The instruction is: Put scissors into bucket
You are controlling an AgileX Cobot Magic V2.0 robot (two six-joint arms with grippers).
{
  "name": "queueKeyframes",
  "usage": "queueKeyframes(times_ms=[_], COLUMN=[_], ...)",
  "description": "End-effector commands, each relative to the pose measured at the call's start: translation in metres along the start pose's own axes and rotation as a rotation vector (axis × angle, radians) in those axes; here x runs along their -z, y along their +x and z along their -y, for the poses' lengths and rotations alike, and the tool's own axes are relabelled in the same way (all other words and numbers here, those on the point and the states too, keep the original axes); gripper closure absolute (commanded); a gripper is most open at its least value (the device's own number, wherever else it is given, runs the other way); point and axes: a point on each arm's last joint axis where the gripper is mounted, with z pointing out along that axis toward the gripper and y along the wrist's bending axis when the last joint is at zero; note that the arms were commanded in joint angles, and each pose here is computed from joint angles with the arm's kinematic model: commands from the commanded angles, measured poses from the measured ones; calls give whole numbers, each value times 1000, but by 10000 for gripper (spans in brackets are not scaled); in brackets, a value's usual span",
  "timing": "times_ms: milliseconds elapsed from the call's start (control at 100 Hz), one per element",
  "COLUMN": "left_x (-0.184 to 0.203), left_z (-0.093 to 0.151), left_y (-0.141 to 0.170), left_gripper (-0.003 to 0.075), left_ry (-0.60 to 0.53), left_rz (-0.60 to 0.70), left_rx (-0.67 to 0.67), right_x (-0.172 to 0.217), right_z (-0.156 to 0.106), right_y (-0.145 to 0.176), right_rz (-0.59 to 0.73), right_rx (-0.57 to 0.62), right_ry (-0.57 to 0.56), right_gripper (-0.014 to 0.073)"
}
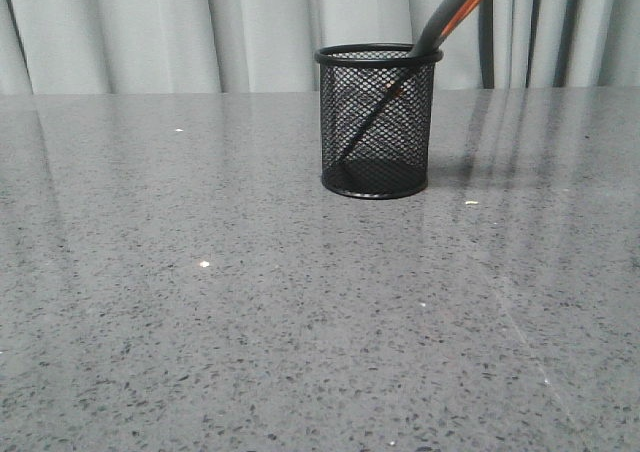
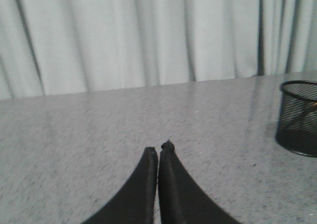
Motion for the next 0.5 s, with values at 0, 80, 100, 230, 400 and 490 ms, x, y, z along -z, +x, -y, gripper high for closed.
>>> queueKeyframes(times_ms=[0,80,100,230,400,490], left_x=[-2,-5,-5,-4,-6,-6], left_z=[-11,-17,-17,-18,-19,-19], left_y=[-2,12,15,40,67,66], left_gripper=[739,740,739,739,740,740], left_ry=[-113,-168,-174,-185,-190,-190], left_rz=[46,54,62,95,69,72], left_rx=[86,81,79,62,47,46], right_x=[1,1,1,1,1,1], right_z=[2,2,2,2,2,2], right_y=[-16,-16,-16,-16,-15,-15], right_rz=[105,105,105,105,101,101], right_rx=[1,1,1,1,1,1], right_ry=[18,18,18,18,17,17], right_gripper=[651,651,651,651,651,651])
